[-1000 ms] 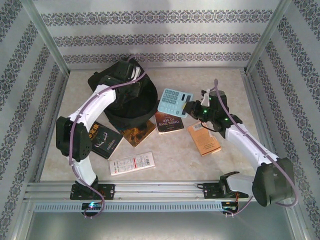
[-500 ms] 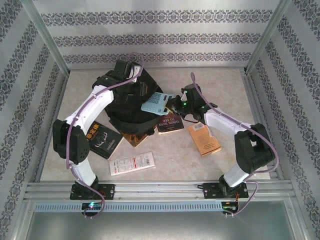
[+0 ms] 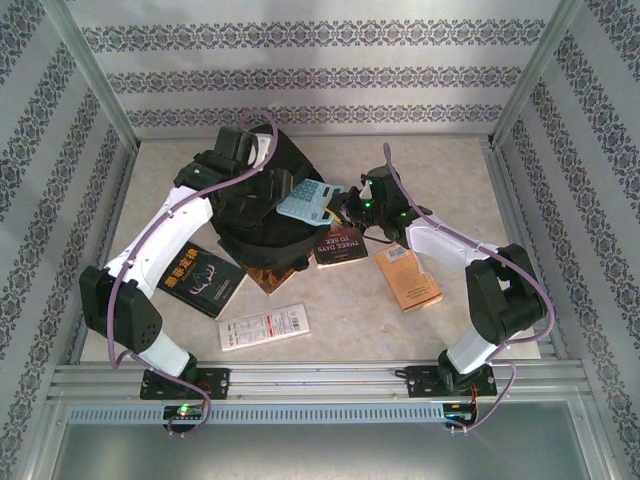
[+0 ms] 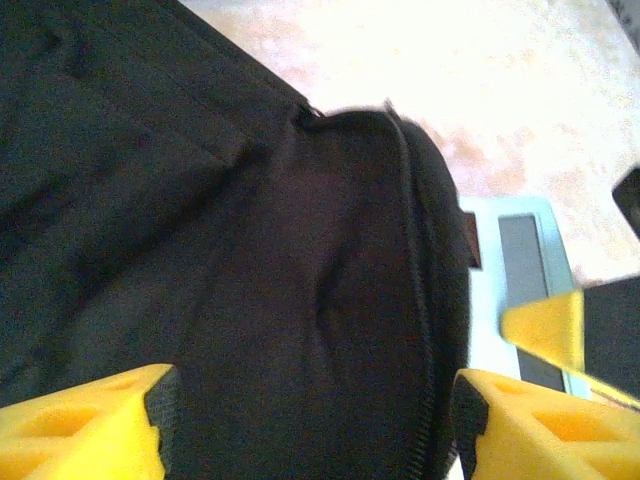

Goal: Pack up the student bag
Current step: Open the student bag at the top-center of the table.

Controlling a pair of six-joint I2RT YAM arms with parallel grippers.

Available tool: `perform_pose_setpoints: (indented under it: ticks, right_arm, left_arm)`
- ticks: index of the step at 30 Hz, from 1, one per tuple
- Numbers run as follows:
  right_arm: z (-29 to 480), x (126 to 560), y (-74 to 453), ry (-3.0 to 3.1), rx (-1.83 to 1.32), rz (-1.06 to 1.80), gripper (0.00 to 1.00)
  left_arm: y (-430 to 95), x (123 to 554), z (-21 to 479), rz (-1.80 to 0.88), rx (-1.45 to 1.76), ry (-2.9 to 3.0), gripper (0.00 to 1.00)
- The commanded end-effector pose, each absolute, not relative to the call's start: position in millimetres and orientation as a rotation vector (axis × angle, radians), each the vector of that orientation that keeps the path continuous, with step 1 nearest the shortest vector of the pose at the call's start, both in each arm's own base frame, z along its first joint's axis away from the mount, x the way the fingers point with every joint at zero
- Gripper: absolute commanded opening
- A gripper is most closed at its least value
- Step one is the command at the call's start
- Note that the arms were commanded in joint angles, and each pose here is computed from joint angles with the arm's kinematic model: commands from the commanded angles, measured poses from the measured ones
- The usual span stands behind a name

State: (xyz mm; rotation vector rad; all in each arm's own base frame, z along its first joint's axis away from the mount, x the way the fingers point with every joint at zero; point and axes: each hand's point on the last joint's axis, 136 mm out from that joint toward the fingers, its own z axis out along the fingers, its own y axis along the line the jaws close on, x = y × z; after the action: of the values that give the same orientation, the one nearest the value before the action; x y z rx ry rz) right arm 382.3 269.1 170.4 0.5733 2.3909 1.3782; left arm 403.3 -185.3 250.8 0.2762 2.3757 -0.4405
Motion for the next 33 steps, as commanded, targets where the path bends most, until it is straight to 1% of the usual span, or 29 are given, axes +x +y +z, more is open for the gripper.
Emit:
perform_pose_setpoints:
  ticks: [1,5,8,10,12,13,15,16,17,20,24,28,33]
  right_arm:
    - [204.7,390.8,285.1,2.291,0.473,1.472,0.03]
    - [203.6,391.7,286.6,2.293,0.473,1.478,0.03]
    - [205.1,391.3,286.0,2.289,0.47,1.474,0.03]
    - [205.2,390.8,285.1,2.289,0.47,1.47,0.03]
    - [206.5,390.5,285.0,2.287,0.467,1.466,0.03]
    - [205.6,389.9,284.6,2.289,0.465,1.462,0.03]
    - [201.8,387.8,283.2,2.303,0.466,1.434,0.03]
    - [199.2,386.2,282.0,2.315,0.468,1.408,0.03]
    - [195.9,384.2,281.2,2.329,0.467,1.38,0.03]
    - [188.8,377.5,279.3,2.365,0.469,1.292,0.05]
    - [173.2,371.1,278.5,2.473,0.507,1.125,0.05]
    - [169.0,378.3,287.2,2.516,0.545,1.052,0.04]
    - [183.6,407.2,305.8,2.474,0.56,1.032,0.07]
  left_arm:
    - [-200.4,381.4,244.8,-0.491,0.405,2.388,0.74]
    - [-192.4,381.5,229.9,-0.408,0.417,2.416,0.74]
    - [-183.3,385.2,215.9,-0.326,0.411,2.438,0.7]
    - [-175.8,389.9,208.6,-0.26,0.398,2.443,0.65]
    - [-170.3,396.8,208.6,-0.204,0.383,2.425,0.51]
    - [-168.8,400.5,208.9,-0.186,0.379,2.413,0.39]
    - [-168.3,408.9,217.3,-0.164,0.375,2.374,0.12]
    - [-168.4,412.3,222.5,-0.158,0.37,2.358,0.02]
    - [-169.0,416.1,232.3,-0.157,0.364,2.331,0.0]
    - [-167.9,426.7,266.8,-0.147,0.332,2.228,0.0]
    - [-166.3,432.1,309.1,-0.144,0.316,2.105,0.0]
    - [-175.0,433.4,326.2,-0.187,0.351,2.072,0.0]
    - [-186.1,433.8,335.2,-0.267,0.358,2.052,0.0]
